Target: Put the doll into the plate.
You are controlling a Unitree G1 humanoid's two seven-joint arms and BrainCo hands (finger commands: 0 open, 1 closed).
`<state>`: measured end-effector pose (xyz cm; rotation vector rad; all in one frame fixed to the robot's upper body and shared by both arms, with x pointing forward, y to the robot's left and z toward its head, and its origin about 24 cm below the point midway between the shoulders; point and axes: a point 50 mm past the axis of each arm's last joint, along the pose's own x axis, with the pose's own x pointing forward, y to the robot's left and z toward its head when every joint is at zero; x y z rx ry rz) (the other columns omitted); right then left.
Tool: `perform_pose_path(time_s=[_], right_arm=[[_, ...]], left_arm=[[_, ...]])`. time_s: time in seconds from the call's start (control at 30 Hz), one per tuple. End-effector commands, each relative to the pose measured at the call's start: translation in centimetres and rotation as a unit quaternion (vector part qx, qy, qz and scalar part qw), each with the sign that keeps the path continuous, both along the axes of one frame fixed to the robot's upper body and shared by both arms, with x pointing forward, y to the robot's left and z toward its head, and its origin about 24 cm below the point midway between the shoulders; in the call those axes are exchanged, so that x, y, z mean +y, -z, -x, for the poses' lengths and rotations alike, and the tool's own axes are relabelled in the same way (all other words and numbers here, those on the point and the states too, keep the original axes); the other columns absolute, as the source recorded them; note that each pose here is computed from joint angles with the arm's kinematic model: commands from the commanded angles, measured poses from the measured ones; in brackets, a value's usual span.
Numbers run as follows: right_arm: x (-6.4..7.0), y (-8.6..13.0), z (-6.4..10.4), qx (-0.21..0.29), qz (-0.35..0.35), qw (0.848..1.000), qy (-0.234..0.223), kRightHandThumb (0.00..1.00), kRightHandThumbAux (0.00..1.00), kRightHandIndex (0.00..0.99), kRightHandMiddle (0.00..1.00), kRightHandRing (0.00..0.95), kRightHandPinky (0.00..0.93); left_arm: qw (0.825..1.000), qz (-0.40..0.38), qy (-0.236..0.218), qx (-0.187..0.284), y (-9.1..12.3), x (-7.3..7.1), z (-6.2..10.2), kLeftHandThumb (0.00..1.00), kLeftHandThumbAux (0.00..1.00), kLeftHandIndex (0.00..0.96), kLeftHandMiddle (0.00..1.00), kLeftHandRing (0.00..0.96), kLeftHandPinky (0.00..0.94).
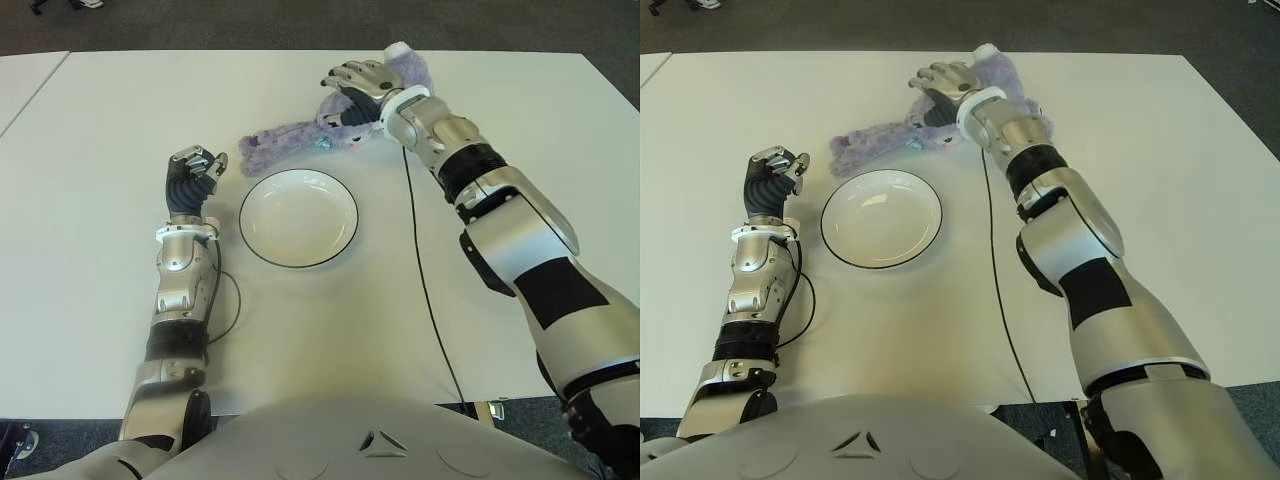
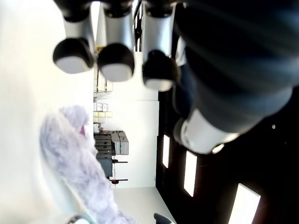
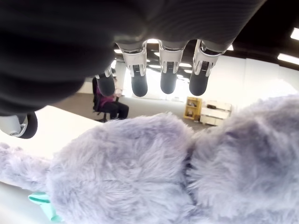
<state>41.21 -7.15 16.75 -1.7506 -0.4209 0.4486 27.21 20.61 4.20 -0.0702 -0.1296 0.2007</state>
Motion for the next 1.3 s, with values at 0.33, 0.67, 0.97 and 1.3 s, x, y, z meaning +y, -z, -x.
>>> perform_pose_path(time_s=[0.33,0.67,0.97,1.3], right_arm=[[-0.2,3.6,0.6,0.053,-0.011,0.998,0.018,0.426,0.227,0.0,0.0,0.0,0.0],[-0.9,5.1,0.8,0.087,-0.013,0.995,0.04,0.436,0.216,0.0,0.0,0.0,0.0],[-1.6,6.8,1.2,0.127,-0.007,0.99,0.063,0.449,0.206,0.0,0.0,0.0,0.005],[-2.2,7.5,1.4,0.152,0.003,0.986,0.073,0.421,0.211,0.0,0.0,0.0,0.008]], left_arm=[[0.994,0.032,-0.025,0.098,5.3,-0.4,3.3,0.418,0.815,0.821,0.881,0.891,0.877],[0.994,0.031,-0.026,0.097,5.2,-0.3,3.3,0.423,0.817,0.814,0.88,0.891,0.875],[0.995,0.021,-0.03,0.094,4.9,-0.1,3.5,0.415,0.816,0.816,0.882,0.891,0.873],[0.995,0.011,-0.036,0.087,4.8,0.2,3.7,0.393,0.825,0.832,0.89,0.895,0.872]])
